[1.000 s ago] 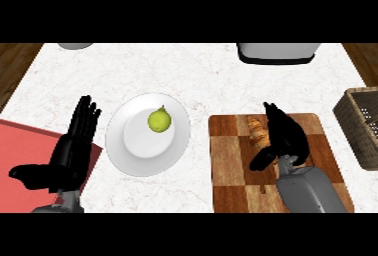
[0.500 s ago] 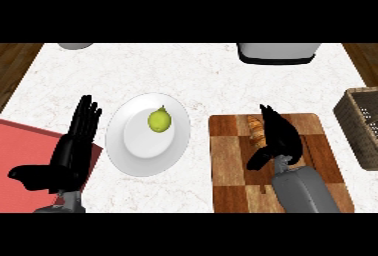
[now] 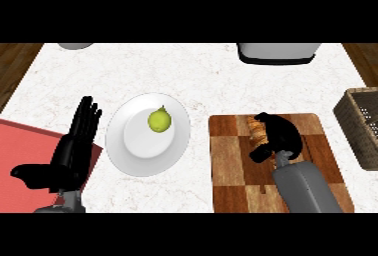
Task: Pick the croissant from the cutting board and place it in the basket
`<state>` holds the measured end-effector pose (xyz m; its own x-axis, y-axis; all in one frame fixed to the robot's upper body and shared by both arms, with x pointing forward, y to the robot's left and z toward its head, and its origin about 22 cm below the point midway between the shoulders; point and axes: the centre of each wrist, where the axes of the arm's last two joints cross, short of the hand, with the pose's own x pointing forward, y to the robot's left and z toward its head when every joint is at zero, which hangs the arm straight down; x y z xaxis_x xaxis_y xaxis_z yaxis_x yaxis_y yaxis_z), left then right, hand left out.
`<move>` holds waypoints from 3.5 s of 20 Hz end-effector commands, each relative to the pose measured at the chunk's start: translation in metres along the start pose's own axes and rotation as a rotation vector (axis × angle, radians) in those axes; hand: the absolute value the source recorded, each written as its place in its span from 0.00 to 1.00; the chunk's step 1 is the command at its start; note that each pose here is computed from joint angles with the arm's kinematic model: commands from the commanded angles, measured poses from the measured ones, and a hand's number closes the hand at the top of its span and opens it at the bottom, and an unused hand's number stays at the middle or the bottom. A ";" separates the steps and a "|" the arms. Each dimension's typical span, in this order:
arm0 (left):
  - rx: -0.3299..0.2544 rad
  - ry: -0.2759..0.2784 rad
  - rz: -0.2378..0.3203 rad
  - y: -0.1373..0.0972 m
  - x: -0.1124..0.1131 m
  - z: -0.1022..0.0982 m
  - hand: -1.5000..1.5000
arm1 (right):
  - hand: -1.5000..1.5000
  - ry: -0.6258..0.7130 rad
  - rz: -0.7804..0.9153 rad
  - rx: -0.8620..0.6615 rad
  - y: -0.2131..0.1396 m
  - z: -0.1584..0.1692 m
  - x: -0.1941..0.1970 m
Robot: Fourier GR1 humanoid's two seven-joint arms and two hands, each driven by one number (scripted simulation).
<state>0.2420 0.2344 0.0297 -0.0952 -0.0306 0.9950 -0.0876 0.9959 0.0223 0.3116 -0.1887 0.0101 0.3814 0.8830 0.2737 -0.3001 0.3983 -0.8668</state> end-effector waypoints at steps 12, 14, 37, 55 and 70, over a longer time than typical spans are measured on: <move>0.007 -0.013 0.003 -0.002 -0.010 0.007 0.50 | 1.00 -0.182 0.197 -0.004 0.020 0.018 0.013; 0.015 -0.005 -0.002 0.003 -0.001 0.003 0.50 | 1.00 -0.306 0.263 0.037 0.030 0.034 -0.019; 0.035 -0.005 -0.011 0.008 -0.004 0.012 0.50 | 1.00 -0.814 -0.275 -0.304 -0.076 0.251 -0.089; 0.048 0.011 0.000 0.015 -0.005 0.006 0.50 | 1.00 -0.565 -0.152 -0.472 -0.130 0.241 -0.122; 0.012 -0.004 0.010 -0.012 -0.010 -0.012 0.50 | 1.00 -0.448 -0.260 -0.525 -0.249 0.174 -0.221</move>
<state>0.2444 0.2370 0.0273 -0.0953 -0.0271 0.9951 -0.1058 0.9942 0.0169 0.1440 -0.4058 0.2230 -0.0410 0.8458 0.5320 0.2324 0.5259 -0.8182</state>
